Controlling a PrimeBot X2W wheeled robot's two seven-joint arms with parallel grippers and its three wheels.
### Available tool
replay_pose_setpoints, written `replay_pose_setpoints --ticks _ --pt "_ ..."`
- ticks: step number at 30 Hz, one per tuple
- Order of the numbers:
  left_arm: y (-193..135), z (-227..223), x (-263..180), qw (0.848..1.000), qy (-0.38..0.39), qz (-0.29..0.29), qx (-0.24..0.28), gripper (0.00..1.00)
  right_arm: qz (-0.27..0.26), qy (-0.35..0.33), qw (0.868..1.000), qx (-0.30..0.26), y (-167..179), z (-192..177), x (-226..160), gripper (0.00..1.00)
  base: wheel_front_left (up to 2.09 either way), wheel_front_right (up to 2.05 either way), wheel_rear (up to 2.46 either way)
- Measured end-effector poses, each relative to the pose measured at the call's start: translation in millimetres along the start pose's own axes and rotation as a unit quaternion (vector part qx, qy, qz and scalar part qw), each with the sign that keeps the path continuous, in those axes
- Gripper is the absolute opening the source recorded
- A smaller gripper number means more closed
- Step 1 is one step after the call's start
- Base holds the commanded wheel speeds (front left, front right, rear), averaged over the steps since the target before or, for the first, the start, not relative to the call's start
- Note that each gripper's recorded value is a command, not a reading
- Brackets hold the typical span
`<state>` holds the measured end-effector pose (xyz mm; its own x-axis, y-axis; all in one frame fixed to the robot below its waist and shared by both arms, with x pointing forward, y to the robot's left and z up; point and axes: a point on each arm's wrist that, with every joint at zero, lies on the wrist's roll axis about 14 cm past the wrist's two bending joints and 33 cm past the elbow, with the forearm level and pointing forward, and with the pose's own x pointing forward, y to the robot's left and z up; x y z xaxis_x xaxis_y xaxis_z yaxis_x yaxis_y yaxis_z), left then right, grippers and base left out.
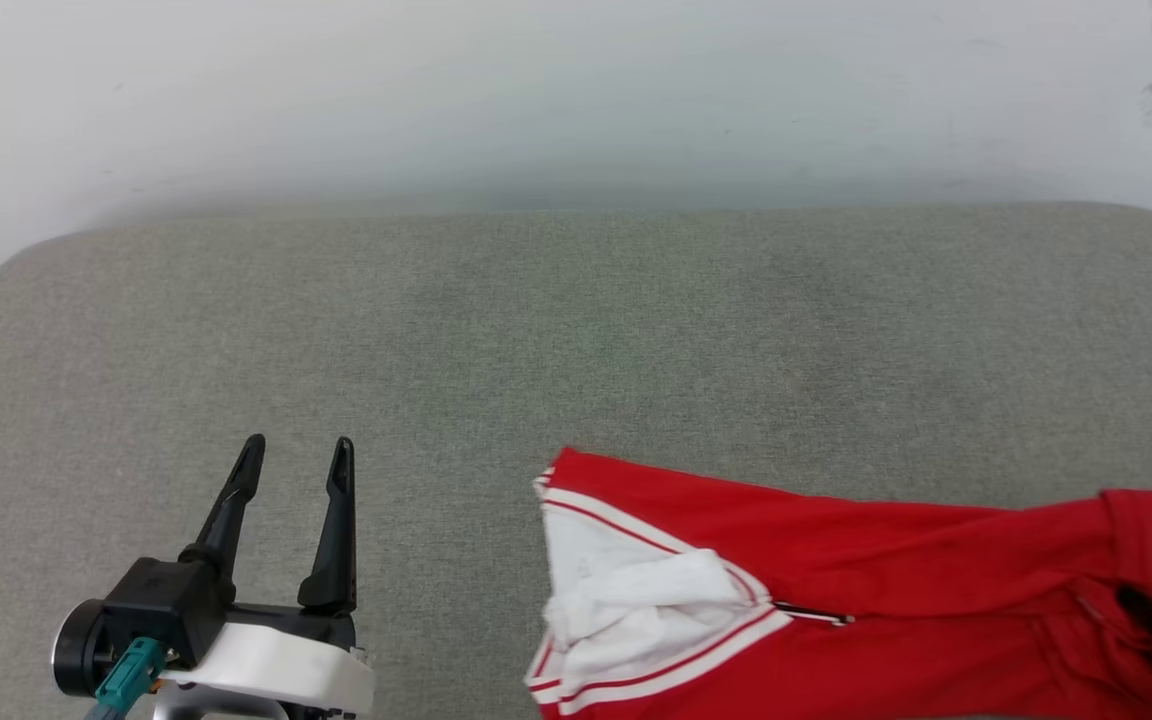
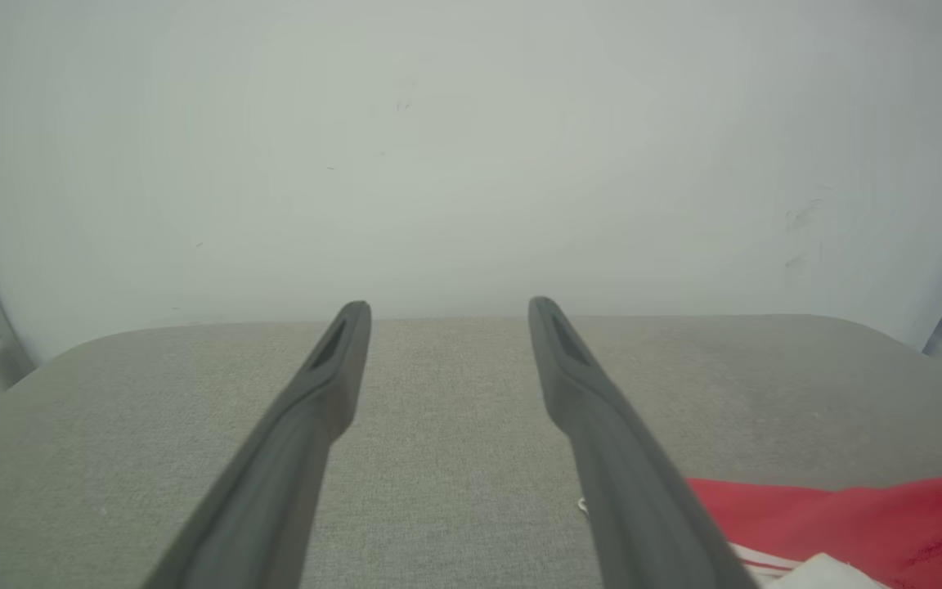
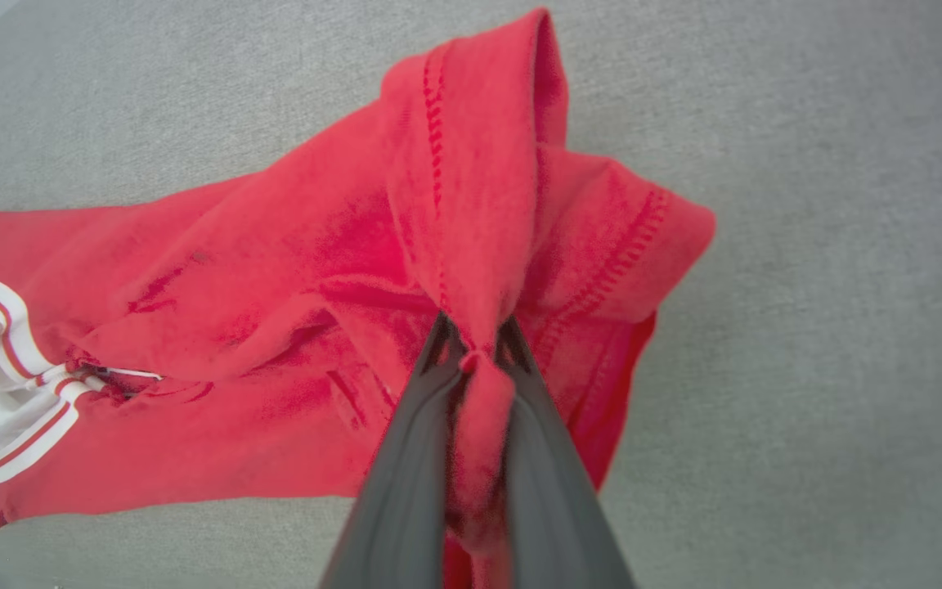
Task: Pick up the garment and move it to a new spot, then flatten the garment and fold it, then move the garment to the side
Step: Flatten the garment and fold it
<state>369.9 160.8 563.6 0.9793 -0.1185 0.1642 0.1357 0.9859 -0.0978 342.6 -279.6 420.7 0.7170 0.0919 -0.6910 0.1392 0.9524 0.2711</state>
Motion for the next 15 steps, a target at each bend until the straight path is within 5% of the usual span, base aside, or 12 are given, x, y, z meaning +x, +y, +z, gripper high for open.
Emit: replay_pose_setpoints --ticks 6,9,15 --pt "-3.2 -0.4 1.2 1.0 0.0 -0.005 0.001 1.0 -0.013 -0.002 0.998 0.064 -17.7 -1.2 -12.2 0.0 0.0 0.0 0.0" --pt "-3.5 -1.1 0.8 1.0 0.002 -0.005 0.001 1.0 0.064 0.026 0.989 0.134 23.3 -13.0 -4.6 0.0 0.0 0.0 0.0" --pt "5.2 -2.8 -1.5 1.0 0.005 0.007 0.009 1.0 0.235 0.095 0.945 0.208 118.9 -23.0 -0.7 0.0 0.0 0.0 0.0"
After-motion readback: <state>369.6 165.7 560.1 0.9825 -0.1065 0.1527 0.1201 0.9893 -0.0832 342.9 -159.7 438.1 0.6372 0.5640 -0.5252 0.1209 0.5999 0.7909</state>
